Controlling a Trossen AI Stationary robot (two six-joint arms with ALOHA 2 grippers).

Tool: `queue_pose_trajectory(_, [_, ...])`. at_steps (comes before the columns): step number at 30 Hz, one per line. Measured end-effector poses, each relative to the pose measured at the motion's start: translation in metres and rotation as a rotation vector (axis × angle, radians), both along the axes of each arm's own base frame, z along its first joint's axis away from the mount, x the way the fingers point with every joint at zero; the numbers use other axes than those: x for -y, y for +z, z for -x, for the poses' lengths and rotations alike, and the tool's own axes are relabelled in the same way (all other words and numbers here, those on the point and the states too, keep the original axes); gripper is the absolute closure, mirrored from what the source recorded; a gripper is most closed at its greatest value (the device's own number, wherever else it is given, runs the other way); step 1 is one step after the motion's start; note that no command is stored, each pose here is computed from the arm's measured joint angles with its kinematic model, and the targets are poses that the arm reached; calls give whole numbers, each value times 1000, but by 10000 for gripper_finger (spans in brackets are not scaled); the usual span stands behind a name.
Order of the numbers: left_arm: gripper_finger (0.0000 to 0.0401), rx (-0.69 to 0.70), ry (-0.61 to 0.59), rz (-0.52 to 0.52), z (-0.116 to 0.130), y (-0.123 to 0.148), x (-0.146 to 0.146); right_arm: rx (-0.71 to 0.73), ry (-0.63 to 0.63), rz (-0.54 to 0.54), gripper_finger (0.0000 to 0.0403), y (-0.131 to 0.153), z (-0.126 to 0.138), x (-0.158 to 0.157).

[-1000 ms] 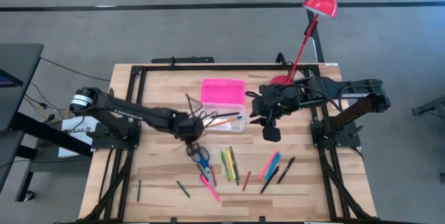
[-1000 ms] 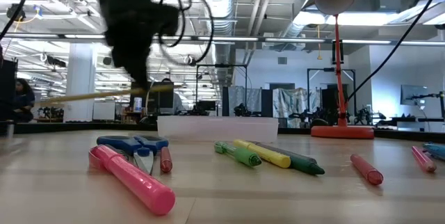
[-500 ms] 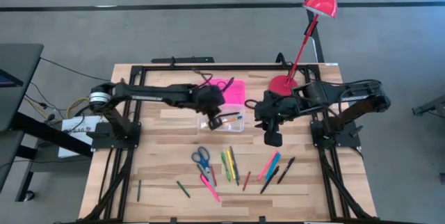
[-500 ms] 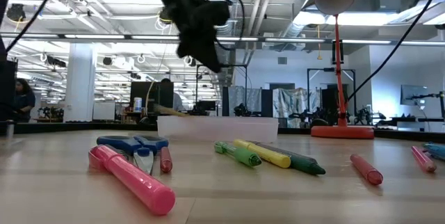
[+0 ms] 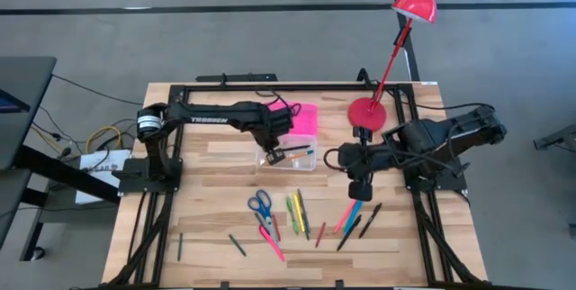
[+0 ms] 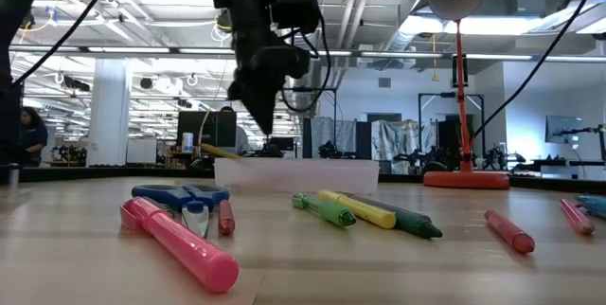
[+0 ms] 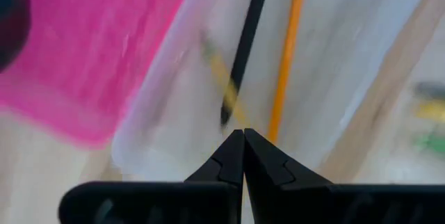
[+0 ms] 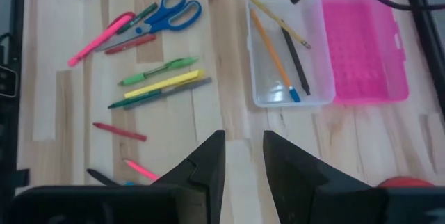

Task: Pick & place school supplies into a supply box
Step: Put the yellow pencil into the pink supply box

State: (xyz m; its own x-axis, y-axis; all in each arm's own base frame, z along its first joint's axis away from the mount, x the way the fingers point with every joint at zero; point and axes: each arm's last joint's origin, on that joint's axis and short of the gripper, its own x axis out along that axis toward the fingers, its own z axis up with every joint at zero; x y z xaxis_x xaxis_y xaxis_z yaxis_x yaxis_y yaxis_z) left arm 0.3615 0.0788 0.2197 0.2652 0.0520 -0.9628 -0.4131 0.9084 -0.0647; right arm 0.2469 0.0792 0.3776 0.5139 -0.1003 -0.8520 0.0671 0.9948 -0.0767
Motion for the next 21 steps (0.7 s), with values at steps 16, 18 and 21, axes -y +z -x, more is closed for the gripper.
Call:
queue_pose_trajectory(16, [267, -39, 5, 104, -3, -19, 4, 17, -30, 10, 310, 0, 5, -13])
queue_pose_trajectory(18, [267, -39, 6, 103, -3, -19, 4, 23, -32, 22, 310, 0, 5, -13])
queue_pose_trajectory(21, [270, -37, 3, 100, -3, -19, 5, 28, -38, 33, 310, 0, 6, -14])
